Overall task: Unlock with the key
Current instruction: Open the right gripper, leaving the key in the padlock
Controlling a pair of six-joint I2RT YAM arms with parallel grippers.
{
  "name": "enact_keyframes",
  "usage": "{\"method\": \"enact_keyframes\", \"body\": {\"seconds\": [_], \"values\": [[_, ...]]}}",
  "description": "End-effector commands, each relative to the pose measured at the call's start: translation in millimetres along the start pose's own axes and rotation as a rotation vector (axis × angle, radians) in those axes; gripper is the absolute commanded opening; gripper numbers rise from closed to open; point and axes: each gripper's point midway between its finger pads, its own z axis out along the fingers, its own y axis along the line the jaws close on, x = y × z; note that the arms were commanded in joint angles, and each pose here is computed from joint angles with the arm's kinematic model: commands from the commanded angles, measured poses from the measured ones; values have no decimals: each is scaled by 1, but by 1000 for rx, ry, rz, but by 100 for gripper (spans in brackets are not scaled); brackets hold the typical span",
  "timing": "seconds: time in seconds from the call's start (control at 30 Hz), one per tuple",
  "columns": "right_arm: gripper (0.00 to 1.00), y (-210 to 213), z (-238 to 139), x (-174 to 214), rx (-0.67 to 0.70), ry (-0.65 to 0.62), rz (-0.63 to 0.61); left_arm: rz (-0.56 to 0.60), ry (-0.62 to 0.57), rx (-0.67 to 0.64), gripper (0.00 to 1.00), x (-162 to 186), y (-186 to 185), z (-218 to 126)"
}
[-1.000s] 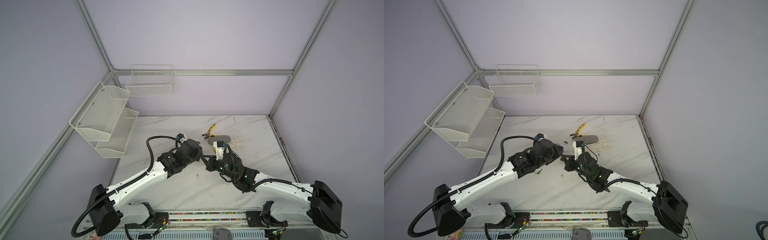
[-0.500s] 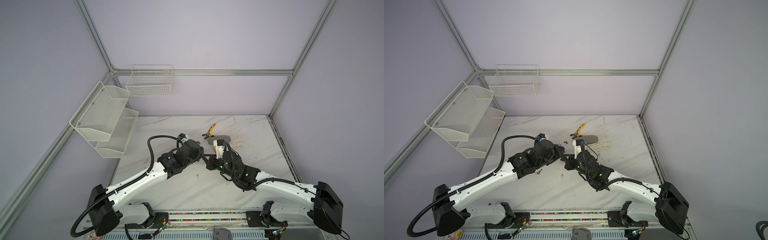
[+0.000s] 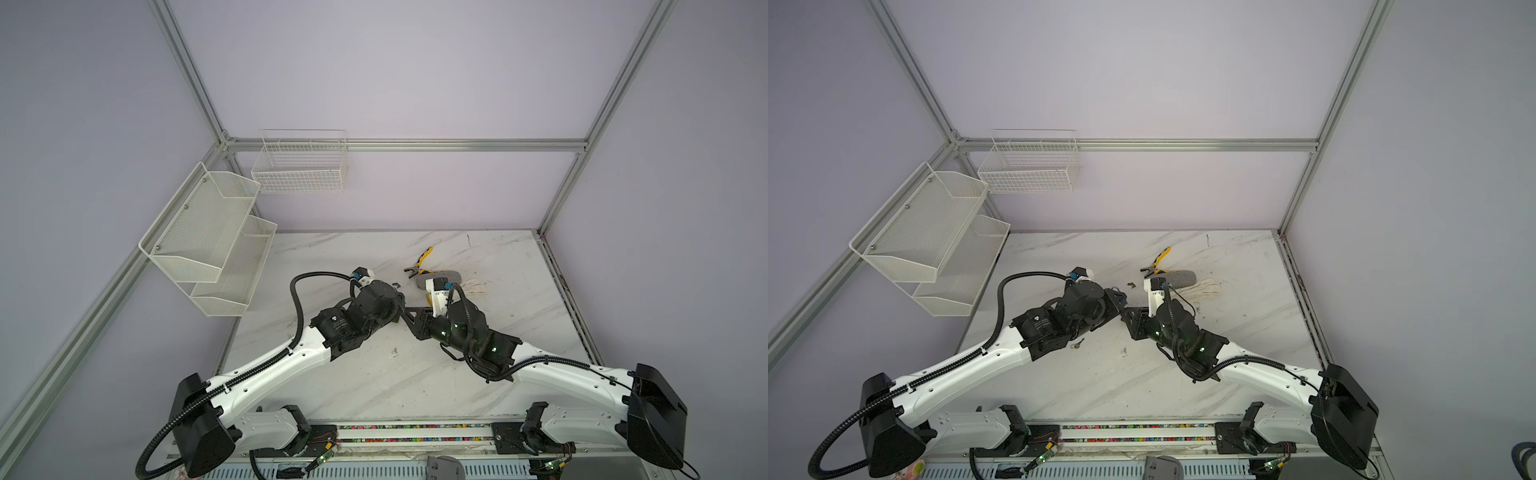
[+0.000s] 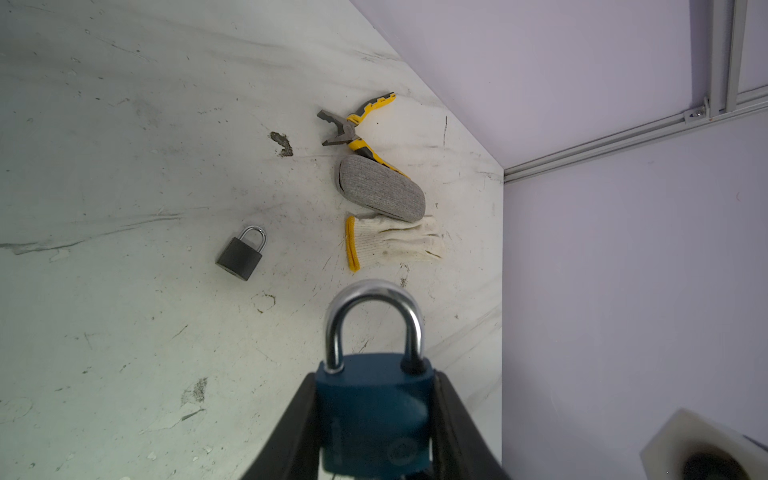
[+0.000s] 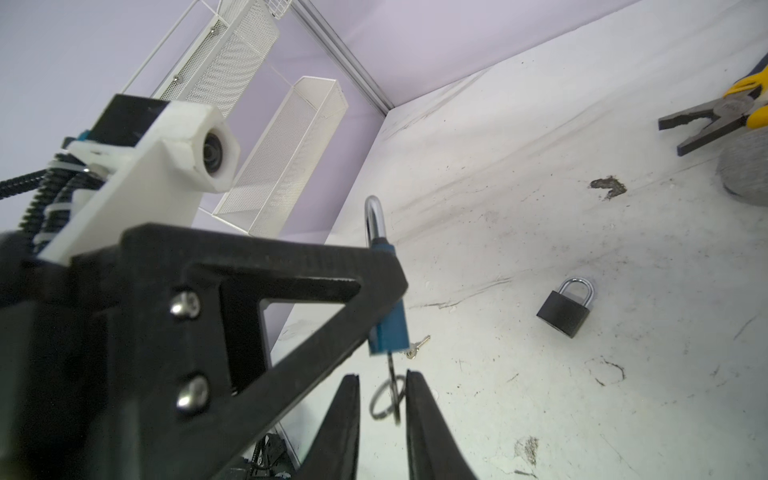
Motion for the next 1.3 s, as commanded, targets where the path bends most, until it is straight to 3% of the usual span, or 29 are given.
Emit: {"method": "enact_keyframes", "body": {"seconds": [0.0, 0.67, 1.27], "values": [[25, 11, -8, 0, -82, -11, 64, -15, -75, 33, 0, -16, -2, -6], [18, -3, 2, -17, -18, -86, 76, -30, -70, 58, 0, -16, -5, -8], [13, 9, -3, -33, -57, -127, 32, -25, -10, 90, 0, -6, -18, -2]]}}
